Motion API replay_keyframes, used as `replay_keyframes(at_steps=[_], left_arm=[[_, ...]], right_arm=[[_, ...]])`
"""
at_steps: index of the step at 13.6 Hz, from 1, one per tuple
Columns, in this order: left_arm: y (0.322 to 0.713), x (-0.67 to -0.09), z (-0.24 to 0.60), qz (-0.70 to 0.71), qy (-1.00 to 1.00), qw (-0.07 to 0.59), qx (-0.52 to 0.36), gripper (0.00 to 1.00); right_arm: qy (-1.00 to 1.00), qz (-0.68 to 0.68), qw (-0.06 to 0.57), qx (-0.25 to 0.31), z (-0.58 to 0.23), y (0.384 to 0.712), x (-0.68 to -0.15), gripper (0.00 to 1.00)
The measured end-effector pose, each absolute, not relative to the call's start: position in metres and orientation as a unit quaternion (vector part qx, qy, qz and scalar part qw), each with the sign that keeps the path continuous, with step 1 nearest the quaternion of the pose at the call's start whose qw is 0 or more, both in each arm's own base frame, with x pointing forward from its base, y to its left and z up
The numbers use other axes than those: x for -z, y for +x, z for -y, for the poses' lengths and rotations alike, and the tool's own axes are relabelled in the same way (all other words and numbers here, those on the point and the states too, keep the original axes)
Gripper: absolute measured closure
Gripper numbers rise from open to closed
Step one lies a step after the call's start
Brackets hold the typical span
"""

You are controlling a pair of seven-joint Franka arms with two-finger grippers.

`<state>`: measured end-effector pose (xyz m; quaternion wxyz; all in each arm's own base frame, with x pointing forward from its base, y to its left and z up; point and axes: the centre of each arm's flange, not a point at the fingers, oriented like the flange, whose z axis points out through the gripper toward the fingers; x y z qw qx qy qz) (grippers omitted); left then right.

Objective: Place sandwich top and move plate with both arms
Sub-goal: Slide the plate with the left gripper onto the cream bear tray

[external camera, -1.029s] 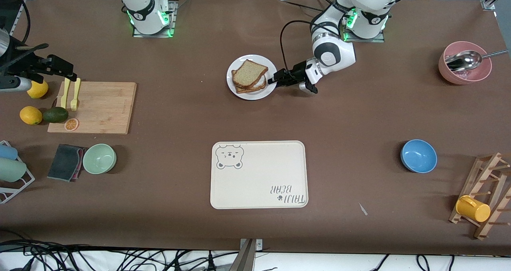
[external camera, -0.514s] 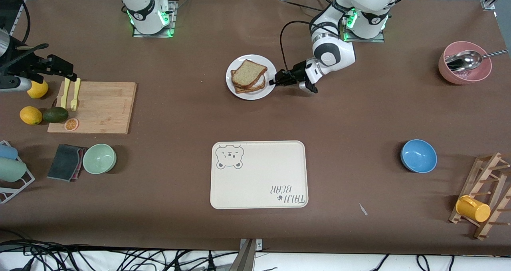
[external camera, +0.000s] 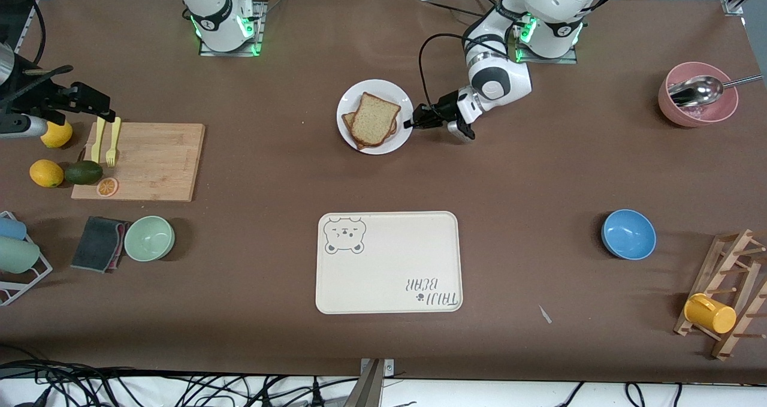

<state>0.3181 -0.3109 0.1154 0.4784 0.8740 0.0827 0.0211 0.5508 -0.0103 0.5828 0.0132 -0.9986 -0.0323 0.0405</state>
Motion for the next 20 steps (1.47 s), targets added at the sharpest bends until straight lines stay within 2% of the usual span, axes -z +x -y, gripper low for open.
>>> replay_keyframes(at_steps=[6, 20], left_arm=[[0.324, -0.12, 0.312, -0.078, 0.871, 0.484, -0.03, 0.95], [0.382, -0.15, 0.306, -0.047, 0.835, 0.536, -0.118, 0.95]], right_arm=[[-0.999, 0.032, 0.013, -0.041, 0.01, 0.551, -0.583, 0.0], [-0.999, 0.032, 0.013, -0.041, 0.01, 0.551, -0.583, 0.0]])
